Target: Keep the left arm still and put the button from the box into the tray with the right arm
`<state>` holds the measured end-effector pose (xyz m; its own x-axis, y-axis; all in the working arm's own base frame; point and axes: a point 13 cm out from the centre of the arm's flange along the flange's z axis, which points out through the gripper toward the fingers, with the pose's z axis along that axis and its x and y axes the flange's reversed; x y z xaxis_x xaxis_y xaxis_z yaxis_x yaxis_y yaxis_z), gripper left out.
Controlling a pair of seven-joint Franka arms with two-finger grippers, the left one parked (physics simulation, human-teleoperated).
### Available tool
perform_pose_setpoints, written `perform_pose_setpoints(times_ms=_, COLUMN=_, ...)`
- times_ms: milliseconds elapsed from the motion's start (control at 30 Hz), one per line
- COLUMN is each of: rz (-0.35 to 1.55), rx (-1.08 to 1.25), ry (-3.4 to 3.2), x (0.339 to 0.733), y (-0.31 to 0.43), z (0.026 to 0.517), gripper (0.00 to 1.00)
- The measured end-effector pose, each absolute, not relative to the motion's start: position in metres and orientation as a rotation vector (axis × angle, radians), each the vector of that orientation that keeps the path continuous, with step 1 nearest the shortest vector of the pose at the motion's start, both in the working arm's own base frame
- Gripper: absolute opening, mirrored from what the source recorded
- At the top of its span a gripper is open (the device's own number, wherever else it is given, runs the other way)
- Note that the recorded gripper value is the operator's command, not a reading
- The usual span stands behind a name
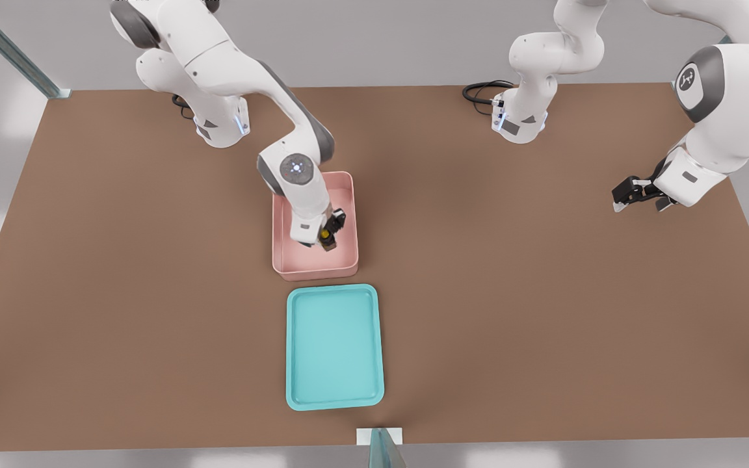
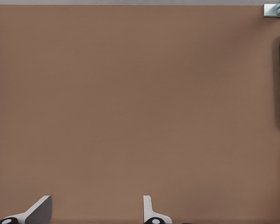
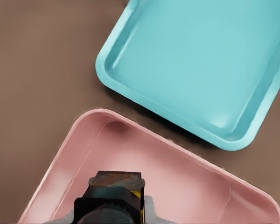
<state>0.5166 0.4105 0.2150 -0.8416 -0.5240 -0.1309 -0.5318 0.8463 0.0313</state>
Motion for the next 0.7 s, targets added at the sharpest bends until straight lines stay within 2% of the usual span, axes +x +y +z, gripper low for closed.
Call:
perform_pose_setpoints(times_ms=67, rz=0.126, rx=-0.823, ry=2.850, x=0.580, y=0.441, z=0.253, gripper=0.52)
perform_pose_setpoints(times_ms=167, rz=0.066, rx=-0.792, ry=2.823, x=0.664, y=0.442, z=0.230, gripper=0.52)
perform_pose_setpoints(times_ms=300, rz=-0.037, rx=-0.815, ry=2.825, x=0.699, y=0.413, z=0.166, gripper=0.52)
perform_pose_setpoints(times_ms=333, rz=-0.047, rx=-0.827, ry=2.817, x=0.703, y=0.411, z=0.157, gripper=0.69)
perform_pose_setpoints(times_ms=367, rz=-0.050, rx=-0.838, ry=2.803, x=0.706, y=0.411, z=0.154, gripper=1.00)
perform_pose_setpoints(times_ms=467, rz=-0.049, rx=-0.868, ry=2.767, x=0.712, y=0.414, z=0.160, gripper=1.00)
perform_pose_setpoints(times_ms=500, rz=-0.045, rx=-0.876, ry=2.764, x=0.711, y=0.414, z=0.174, gripper=1.00)
perform_pose_setpoints(times_ms=600, rz=-0.003, rx=-0.873, ry=2.833, x=0.681, y=0.392, z=0.304, gripper=1.00)
perform_pose_setpoints(times_ms=700, rz=-0.044, rx=-0.726, ry=3.028, x=0.632, y=0.237, z=0.397, gripper=1.00)
